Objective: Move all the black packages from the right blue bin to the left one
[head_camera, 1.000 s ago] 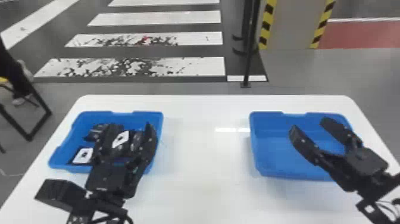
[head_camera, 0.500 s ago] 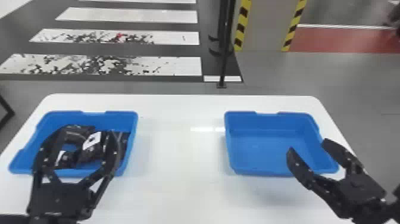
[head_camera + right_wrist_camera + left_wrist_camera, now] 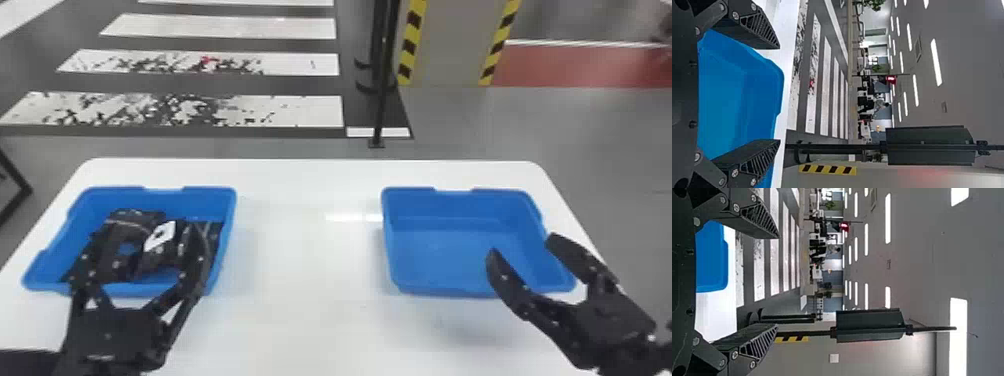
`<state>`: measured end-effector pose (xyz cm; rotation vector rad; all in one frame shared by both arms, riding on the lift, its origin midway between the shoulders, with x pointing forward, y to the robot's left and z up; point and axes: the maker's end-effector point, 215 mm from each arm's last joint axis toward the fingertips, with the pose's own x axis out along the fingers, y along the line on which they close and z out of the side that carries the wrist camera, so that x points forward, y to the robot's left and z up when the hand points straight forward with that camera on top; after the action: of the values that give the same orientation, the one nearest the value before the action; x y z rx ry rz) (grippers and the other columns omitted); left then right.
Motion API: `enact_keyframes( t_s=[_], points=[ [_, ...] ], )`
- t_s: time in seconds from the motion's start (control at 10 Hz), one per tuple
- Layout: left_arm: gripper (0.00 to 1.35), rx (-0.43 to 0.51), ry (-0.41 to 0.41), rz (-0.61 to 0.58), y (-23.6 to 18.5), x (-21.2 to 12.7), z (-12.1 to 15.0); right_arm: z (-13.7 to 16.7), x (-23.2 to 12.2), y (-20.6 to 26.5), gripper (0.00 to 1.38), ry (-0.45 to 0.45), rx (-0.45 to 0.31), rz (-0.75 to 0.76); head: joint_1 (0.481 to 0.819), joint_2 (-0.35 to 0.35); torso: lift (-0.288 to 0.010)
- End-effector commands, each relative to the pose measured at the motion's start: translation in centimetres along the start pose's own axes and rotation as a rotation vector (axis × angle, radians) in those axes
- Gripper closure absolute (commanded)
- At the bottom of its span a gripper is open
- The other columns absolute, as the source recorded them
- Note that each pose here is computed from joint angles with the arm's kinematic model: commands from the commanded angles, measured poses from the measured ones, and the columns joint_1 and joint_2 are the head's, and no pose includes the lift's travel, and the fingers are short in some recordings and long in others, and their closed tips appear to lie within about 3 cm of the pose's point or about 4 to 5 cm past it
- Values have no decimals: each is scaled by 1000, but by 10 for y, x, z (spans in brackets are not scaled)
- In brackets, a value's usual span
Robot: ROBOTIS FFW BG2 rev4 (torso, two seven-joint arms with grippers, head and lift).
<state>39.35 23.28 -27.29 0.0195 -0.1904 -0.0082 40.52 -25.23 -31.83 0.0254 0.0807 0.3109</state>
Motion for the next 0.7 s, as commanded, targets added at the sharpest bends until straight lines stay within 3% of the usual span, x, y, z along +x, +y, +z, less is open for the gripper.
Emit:
enact_keyframes(
  t_s=[0.0,0.6],
  points=[
    [256,-20,14,-2,-2,0,-4,2,0,1,194,-3,-1,1,695,-28,-140],
    [256,-44,30,-1,-3,2,-9,3,1,0,194,-4,1,1,695,-31,-140]
  ],
)
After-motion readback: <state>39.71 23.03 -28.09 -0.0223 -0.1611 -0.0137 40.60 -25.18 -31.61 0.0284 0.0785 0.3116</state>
